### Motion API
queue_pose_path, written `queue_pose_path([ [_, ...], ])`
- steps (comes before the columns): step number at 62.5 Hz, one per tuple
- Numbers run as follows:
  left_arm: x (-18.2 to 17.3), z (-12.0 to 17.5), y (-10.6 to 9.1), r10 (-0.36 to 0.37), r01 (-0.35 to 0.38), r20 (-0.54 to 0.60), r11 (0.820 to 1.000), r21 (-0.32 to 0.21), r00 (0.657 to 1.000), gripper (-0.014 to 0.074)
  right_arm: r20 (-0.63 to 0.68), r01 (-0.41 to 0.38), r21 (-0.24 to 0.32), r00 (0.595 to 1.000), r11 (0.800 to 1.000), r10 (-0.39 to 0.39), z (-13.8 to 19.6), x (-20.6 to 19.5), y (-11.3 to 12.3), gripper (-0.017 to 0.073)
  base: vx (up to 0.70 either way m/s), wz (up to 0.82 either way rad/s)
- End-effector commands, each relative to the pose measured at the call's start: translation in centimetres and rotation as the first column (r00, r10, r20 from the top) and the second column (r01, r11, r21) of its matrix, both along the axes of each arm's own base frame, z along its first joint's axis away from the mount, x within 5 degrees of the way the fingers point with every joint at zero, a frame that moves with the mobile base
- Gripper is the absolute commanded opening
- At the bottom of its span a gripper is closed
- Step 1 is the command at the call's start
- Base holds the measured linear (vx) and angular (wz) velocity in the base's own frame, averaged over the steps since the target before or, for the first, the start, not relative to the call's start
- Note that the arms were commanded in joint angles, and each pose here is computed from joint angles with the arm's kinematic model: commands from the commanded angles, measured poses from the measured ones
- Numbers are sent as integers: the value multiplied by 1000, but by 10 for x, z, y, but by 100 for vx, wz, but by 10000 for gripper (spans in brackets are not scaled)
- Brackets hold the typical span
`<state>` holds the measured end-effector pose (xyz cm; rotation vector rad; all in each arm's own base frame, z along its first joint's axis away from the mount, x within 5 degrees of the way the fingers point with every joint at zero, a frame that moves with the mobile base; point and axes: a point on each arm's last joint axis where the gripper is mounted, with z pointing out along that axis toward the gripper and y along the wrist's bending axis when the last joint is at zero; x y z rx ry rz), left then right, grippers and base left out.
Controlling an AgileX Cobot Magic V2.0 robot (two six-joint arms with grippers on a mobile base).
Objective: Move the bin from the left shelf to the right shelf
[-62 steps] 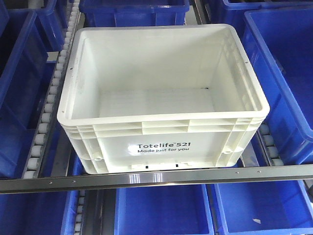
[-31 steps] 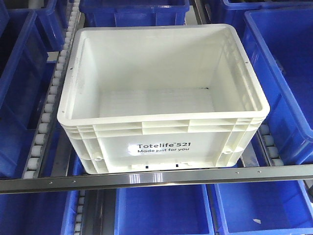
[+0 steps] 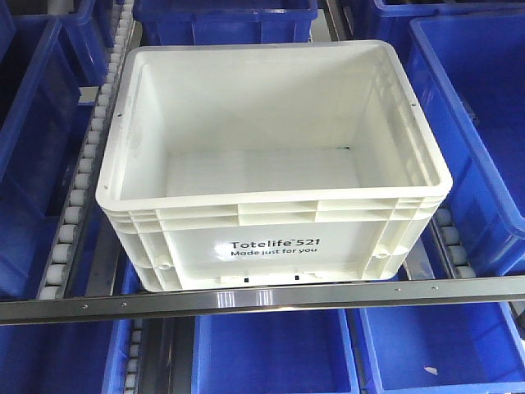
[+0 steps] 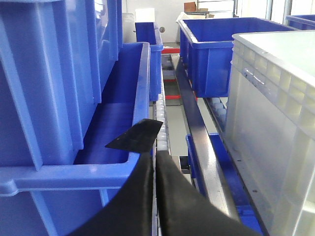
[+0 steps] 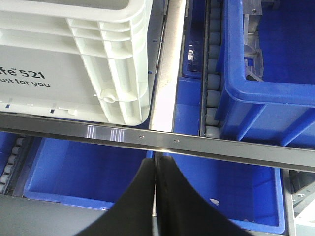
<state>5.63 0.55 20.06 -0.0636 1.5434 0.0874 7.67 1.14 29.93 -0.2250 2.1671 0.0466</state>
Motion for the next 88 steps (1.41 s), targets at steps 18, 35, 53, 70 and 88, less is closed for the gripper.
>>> queue_pose_path([
  [18, -3, 15, -1, -5, 5, 113, 1000, -3, 994, -7, 77, -1, 4, 997, 1000, 1, 12, 3, 0, -9, 0, 0],
  [35, -3, 15, -1, -5, 5, 113, 1000, -3, 994, -7, 77, -1, 4, 997, 1000, 1, 12, 3, 0, -9, 0, 0],
  [53, -3, 15, -1, -5, 5, 113, 1000, -3, 994, -7, 222, 36, 6, 974, 999, -37, 5, -10, -6, -9, 0, 0],
  [70, -3, 15, -1, -5, 5, 113, 1000, -3, 994, -7, 646, 178, 65, 742, 982, -178, -63, -23, -15, -9, 0, 0],
  [88, -3, 15, -1, -5, 5, 113, 1000, -3, 994, -7, 681, 178, 90, 707, 980, -191, -91, -22, -15, -9, 0, 0],
])
